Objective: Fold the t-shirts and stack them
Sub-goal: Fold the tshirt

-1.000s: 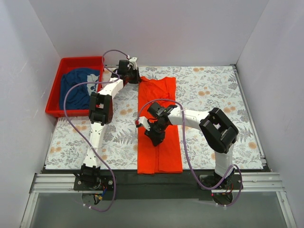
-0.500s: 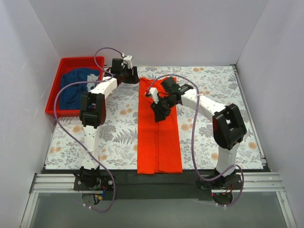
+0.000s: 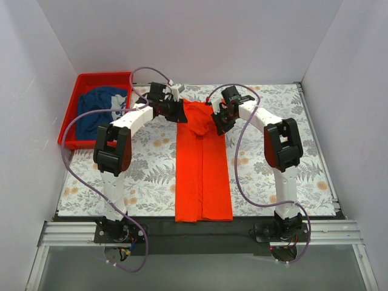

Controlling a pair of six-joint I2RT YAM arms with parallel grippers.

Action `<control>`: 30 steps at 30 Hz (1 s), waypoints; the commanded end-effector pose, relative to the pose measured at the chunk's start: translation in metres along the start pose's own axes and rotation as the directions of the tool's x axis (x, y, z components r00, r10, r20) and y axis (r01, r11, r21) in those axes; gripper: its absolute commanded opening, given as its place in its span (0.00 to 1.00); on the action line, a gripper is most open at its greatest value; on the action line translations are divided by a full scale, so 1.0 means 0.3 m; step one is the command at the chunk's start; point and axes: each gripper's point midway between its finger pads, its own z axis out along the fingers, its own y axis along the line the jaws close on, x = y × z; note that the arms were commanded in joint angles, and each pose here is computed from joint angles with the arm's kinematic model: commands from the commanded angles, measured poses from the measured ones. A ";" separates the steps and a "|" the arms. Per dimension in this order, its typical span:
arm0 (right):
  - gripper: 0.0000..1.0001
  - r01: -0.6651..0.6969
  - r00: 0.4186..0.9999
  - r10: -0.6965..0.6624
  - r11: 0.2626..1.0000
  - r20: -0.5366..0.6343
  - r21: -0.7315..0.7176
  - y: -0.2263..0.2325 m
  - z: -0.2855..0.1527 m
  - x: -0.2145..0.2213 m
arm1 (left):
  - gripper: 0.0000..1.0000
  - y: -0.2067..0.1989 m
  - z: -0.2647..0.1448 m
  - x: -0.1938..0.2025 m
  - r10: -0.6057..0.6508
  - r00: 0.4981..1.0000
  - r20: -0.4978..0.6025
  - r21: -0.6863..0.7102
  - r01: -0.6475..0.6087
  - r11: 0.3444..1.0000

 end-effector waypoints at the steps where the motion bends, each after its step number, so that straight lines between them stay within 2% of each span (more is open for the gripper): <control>1: 0.10 0.009 1.000 -0.008 0.999 -0.027 0.052 -0.025 0.008 0.002 | 0.16 -0.015 0.009 0.128 -0.093 0.990 -0.110 0.008 0.095 0.995; 8: 0.09 0.006 0.997 0.003 0.994 -0.078 0.111 -0.094 0.084 0.043 | 0.11 0.072 0.079 0.225 -0.131 0.977 -0.168 -0.080 0.119 0.990; 12: 0.08 -0.011 0.998 0.022 0.986 -0.067 0.165 -0.169 0.138 0.028 | 0.09 0.184 0.135 0.219 -0.146 0.976 -0.159 -0.156 0.121 0.980; 13: 0.08 -0.012 0.999 0.020 0.984 -0.042 0.175 -0.190 0.134 -0.003 | 0.09 0.195 0.138 0.164 -0.133 0.983 -0.130 -0.148 0.113 0.982; 15: 0.08 -0.028 0.999 0.035 0.983 -0.037 0.184 -0.232 0.155 -0.004 | 0.09 0.258 0.165 0.178 -0.170 0.975 -0.140 -0.163 0.147 0.976; 16: 0.08 -0.029 0.999 0.034 0.980 -0.021 0.194 -0.254 0.150 -0.024 | 0.09 0.278 0.164 0.132 -0.163 0.980 -0.112 -0.162 0.143 0.976; 20: 0.09 -0.017 1.000 0.018 0.976 -0.002 0.215 -0.304 0.174 -0.056 | 0.09 0.335 0.201 0.103 -0.158 0.983 -0.094 -0.161 0.142 0.977; 23: 0.10 -0.010 1.000 0.008 0.970 0.009 0.241 -0.352 0.194 -0.074 | 0.11 0.355 0.227 0.080 -0.151 0.985 -0.079 -0.154 0.137 0.979; 27: 0.11 0.007 0.997 -0.029 0.960 0.077 0.281 -0.397 0.158 -0.173 | 0.16 0.329 0.234 0.030 -0.149 0.987 -0.056 -0.102 0.143 0.985; 30: 0.15 0.019 0.989 -0.059 0.958 0.133 0.287 -0.379 0.072 -0.250 | 0.25 0.308 0.196 -0.040 -0.125 0.992 -0.017 -0.102 0.123 0.987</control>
